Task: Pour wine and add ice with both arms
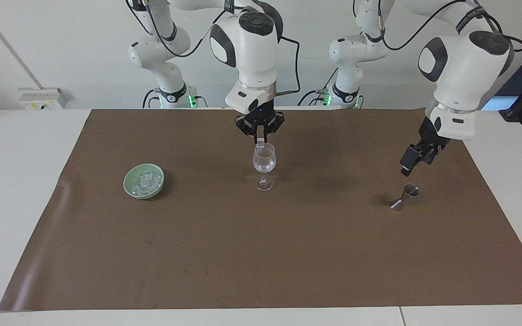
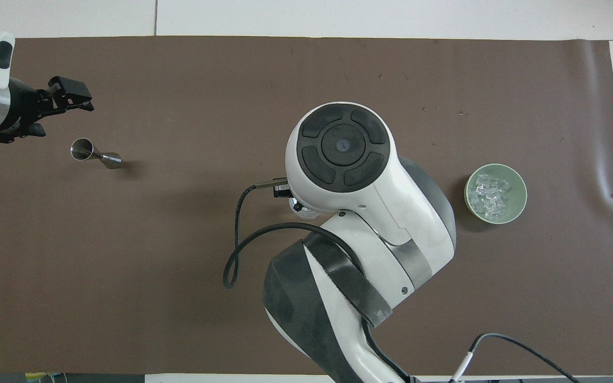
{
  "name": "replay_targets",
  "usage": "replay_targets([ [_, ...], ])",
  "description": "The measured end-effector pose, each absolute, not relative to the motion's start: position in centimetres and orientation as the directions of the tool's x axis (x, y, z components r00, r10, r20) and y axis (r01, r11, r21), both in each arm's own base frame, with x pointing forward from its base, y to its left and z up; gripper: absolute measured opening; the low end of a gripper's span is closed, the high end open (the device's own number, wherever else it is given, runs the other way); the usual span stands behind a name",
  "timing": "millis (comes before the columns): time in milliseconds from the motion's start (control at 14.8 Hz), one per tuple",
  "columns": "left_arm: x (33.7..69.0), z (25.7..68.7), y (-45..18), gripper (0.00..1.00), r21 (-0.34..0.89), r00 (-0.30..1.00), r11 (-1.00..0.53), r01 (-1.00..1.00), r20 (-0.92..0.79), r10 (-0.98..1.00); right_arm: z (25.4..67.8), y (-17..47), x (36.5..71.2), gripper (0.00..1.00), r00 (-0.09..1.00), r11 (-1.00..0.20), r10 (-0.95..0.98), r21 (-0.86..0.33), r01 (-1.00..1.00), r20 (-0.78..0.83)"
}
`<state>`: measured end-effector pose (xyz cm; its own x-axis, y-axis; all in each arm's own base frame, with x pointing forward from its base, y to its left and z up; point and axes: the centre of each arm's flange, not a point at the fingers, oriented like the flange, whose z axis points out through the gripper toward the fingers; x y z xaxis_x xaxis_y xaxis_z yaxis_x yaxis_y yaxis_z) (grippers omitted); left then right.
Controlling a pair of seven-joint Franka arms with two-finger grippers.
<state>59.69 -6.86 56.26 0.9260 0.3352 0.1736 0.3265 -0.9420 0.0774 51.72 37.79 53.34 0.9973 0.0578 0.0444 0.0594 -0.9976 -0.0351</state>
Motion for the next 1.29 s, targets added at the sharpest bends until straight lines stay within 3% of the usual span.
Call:
replay_targets([
  [542, 55.8, 63.3, -3.4, 1.0, -0.02, 0.999, -1.0, -0.003, -0.05, -0.002, 50.1, 38.9, 51.1, 0.25, 0.997, -0.998, 0.042, -0.047, 0.045, 0.058],
  [948, 54.9, 63.4, -2.4, 1.0, 0.02, 0.994, -1.0, -0.02, -0.106, -0.022, 48.6, 38.6, 50.8, 0.25, 0.997, -0.997, 0.04, -0.055, 0.044, 0.069],
  [1286, 54.5, 62.6, -2.5, 1.0, 0.023, 0.992, -0.999, -0.027, -0.124, -0.029, 49.1, 38.4, 50.5, 0.35, 0.997, -0.998, 0.04, -0.049, 0.043, 0.059],
])
